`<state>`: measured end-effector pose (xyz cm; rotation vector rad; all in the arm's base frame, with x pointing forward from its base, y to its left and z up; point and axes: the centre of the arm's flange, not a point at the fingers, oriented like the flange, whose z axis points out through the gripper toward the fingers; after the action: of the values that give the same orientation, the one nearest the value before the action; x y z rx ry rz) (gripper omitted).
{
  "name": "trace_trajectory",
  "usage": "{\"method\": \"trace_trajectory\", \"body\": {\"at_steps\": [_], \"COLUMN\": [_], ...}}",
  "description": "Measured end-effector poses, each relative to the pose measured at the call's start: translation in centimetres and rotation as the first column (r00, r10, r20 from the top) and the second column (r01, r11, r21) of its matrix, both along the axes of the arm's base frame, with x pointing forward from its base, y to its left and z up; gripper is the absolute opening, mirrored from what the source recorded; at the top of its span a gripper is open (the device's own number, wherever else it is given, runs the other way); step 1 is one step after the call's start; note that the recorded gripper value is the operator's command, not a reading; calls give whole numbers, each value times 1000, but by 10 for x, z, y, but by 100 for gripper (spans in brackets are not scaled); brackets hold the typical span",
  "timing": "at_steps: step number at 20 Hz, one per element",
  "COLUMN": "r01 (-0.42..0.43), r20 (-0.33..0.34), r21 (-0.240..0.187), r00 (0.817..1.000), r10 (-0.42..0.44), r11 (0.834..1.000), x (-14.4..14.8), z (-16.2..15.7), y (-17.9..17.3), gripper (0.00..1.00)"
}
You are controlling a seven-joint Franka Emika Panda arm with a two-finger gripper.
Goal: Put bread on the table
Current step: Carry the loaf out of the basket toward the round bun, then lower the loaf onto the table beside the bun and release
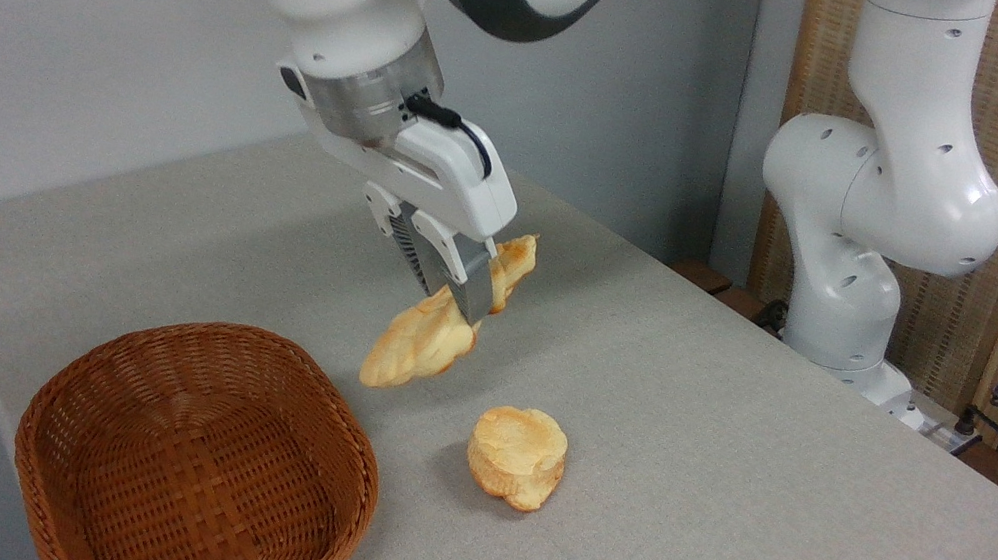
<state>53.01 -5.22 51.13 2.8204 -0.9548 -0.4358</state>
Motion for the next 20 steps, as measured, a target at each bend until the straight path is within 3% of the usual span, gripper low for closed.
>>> {"method": "trace_trajectory", "body": {"at_steps": [9,15,18,20], "r01": [4,3,2,35], "r20": [-12,23,68,132], "r21": [0,-2,-6,-18], "r00": [1000,1000,998,991], "r10": [-4,-3,-2,-33], "r11": [1000,1000,1000,999], "x": [-2,3,8,16], "z": [-7,-5,-2,2], "y": [-1,-2,-2,-2], "gripper": [100,100,100,100]}}
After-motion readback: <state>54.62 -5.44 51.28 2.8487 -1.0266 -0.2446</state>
